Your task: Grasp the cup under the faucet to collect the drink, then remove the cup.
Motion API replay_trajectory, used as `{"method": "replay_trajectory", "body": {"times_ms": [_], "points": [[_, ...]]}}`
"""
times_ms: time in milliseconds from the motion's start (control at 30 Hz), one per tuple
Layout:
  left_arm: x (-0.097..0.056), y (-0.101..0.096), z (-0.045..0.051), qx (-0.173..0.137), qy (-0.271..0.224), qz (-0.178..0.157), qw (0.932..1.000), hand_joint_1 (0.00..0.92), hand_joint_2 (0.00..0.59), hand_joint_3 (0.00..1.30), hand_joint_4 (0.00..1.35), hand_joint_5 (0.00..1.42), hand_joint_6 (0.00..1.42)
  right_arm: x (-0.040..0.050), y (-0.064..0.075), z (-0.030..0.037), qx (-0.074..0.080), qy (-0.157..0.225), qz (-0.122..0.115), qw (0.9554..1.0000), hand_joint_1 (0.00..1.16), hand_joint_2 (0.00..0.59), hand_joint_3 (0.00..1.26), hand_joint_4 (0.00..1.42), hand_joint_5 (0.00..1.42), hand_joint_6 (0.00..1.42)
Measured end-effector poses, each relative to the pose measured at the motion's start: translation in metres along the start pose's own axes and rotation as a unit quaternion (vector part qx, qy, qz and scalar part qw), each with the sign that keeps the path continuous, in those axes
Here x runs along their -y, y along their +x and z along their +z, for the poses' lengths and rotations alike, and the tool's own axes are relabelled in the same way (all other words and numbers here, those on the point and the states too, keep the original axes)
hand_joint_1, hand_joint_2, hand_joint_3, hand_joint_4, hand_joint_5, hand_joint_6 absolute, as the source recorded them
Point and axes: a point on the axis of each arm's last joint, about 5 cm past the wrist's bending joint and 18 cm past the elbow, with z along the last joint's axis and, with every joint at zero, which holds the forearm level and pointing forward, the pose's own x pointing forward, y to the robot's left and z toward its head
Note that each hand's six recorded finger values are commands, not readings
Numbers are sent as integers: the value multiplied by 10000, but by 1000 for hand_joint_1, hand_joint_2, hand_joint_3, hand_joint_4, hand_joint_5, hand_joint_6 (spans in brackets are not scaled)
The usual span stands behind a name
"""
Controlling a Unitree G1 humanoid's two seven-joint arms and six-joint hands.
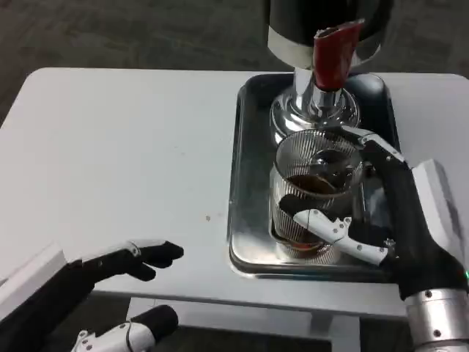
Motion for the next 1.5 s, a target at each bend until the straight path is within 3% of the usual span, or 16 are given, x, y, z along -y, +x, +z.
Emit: {"method": "replay_trajectory", "body": {"times_ms": [300, 567, 767, 1100, 1300, 1500], "points": [[-38, 57, 25, 226, 116, 102, 9996, 119, 167, 253, 223, 277, 212, 149, -74, -30, -123, 81, -36, 9999, 804, 218, 998, 1127, 1363, 1424], [-61, 97, 43, 367, 177, 162, 9990, 112, 159, 246, 222, 267, 212, 348, -102, 20, 3, 203, -181, 9996, 837, 216, 1047, 1169, 1403, 1424], [-85, 143, 94, 579, 274, 213, 9977, 100, 162, 243, 212, 266, 212, 451, -149, 23, -16, 189, -191, 9996, 851, 209, 1074, 1197, 1424, 1424], [-122, 182, 185, 825, 471, 272, 9951, 62, 129, 209, 159, 227, 191, 697, -287, -20, -116, -78, 22, 9999, 864, 210, 1098, 1215, 1424, 1424], [-124, 180, 256, 843, 710, 275, 9935, 1, 96, 173, 98, 158, 176, 836, -349, 15, 8, -218, 82, 9997, 866, 210, 1108, 1230, 1424, 1424], [-116, 163, 315, 859, 779, 262, 9929, 0, 89, 159, 73, 140, 162, 912, -396, 78, 176, -225, 219, 9994, 857, 215, 1110, 1231, 1424, 1424]]}}
